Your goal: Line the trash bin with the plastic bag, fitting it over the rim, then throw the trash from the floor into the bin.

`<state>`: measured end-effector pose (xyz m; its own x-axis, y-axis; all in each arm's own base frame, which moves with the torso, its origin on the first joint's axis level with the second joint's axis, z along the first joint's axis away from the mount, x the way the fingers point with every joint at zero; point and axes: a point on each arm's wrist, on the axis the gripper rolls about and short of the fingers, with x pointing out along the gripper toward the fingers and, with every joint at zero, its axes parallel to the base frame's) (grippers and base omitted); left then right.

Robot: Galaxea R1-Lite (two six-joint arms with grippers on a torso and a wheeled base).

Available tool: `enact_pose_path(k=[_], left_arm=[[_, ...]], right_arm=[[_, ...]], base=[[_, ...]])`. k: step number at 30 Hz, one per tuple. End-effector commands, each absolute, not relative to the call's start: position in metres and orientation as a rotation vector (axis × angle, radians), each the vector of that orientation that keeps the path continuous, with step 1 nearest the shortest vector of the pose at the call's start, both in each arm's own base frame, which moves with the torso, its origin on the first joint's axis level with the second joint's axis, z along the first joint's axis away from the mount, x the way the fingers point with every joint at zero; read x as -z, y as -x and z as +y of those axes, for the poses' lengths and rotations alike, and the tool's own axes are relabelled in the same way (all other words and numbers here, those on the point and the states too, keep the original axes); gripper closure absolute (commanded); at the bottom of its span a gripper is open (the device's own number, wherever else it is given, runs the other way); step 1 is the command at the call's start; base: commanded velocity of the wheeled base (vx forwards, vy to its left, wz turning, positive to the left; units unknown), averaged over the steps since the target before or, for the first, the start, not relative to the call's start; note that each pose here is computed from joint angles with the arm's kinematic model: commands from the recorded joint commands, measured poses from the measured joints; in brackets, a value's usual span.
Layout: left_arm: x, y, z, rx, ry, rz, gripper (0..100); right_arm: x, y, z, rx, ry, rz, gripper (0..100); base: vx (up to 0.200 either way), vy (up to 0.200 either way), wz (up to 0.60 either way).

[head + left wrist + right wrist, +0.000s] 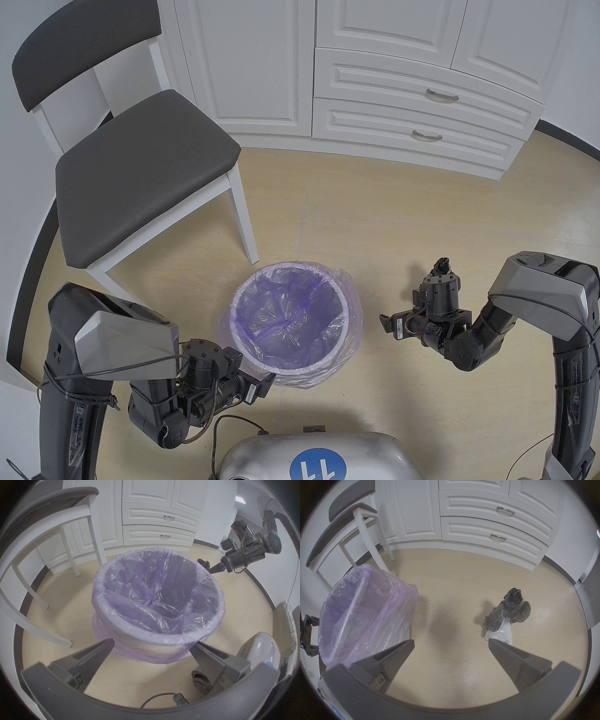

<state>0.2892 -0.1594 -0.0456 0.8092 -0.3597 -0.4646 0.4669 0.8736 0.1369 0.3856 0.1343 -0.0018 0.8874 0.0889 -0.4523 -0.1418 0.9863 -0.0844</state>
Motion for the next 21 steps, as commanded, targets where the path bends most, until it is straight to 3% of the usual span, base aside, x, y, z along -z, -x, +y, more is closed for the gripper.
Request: enact_pose_path(k=[1, 6, 16, 17, 21], left_arm=[[0.059, -0.293, -0.162, 0.442, -0.253, 0.459, 0], [0.085, -0.295, -0.165, 0.437, -0.255, 0.492, 0], [0.088, -0.305, -0.162, 0.383, -0.264, 0.461, 0], [0.087, -0.316, -0.155, 0.289, -0.303, 0.451, 0], [0.085, -0.336, -0.140, 0.198, -0.323, 0.434, 0]], right_arm=[[0.010, -0.385, 0.139, -0.127, 0.123, 0.479, 0], [0.012, -0.385, 0.140, -0.129, 0.126, 0.483, 0], [0.021, -0.385, 0.148, -0.145, 0.124, 0.483, 0], [0.024, -0.385, 0.149, -0.149, 0.122, 0.472, 0], [0.025, -0.385, 0.150, -0.152, 0.122, 0.472, 0]], base=[[0.000, 0.000, 0.00], [0.000, 0.000, 0.00], [0.000, 0.000, 0.00], [0.000, 0.000, 0.00], [0.000, 0.000, 0.00]])
